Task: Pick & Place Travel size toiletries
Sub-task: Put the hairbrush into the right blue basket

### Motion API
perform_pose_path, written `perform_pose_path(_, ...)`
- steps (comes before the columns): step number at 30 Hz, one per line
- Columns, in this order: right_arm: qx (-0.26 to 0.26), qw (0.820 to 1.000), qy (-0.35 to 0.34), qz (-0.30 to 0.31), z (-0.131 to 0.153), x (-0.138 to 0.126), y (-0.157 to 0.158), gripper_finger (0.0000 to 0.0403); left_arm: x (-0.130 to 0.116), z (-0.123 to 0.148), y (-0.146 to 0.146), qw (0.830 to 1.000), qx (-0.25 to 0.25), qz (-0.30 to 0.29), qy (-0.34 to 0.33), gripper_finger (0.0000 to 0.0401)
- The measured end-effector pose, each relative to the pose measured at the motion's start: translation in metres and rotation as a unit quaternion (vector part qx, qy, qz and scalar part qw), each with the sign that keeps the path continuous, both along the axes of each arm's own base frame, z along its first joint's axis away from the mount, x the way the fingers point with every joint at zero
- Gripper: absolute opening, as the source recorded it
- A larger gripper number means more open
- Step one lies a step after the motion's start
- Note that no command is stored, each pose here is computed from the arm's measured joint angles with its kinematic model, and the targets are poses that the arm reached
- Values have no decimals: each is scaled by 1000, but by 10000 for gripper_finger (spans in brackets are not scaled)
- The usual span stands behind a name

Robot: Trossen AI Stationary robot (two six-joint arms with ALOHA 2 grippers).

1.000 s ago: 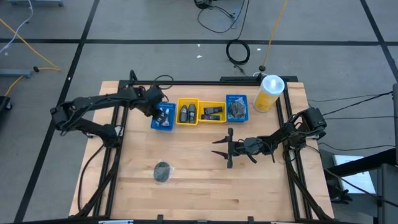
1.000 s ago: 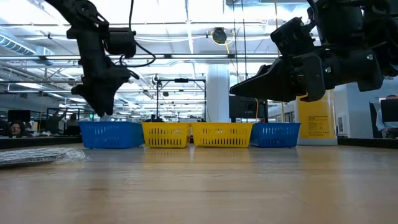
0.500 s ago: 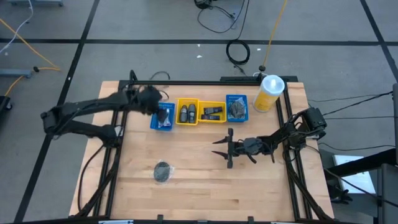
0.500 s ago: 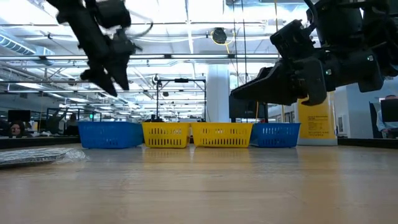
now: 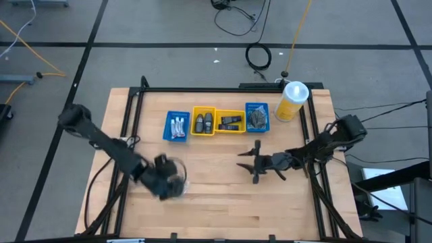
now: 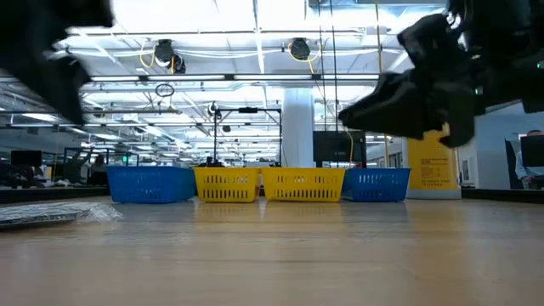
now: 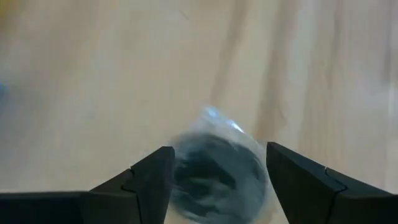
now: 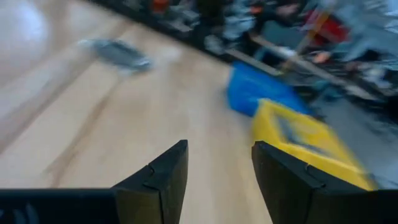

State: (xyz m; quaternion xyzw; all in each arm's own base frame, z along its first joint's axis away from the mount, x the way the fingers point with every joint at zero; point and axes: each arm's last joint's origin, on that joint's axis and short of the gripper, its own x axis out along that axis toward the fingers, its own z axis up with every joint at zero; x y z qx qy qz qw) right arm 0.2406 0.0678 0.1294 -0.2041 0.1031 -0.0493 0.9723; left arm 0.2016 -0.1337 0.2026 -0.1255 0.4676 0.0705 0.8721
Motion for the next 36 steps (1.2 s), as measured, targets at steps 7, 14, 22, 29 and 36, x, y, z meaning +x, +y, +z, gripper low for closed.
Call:
perform_pose_path(7,22,999,-35,-34,13,-24,-9,171,20,-55,-28,996,64,-55,-5,248)
perform_pose_path(14,48,997,-40,-49,10,-33,-17,171,46,-78,-10,996,77,-48,15,229)
perform_pose_path(22,55,996,-39,-52,9,-34,-19,171,55,-78,4,996,-12,-59,60,127)
perform_pose_path(29,58,996,-39,-51,9,-34,-19,171,45,-72,8,989,-52,-80,114,13)
perform_pose_path(36,59,996,-43,-51,10,-34,-19,171,52,-50,14,995,-7,-77,57,2)
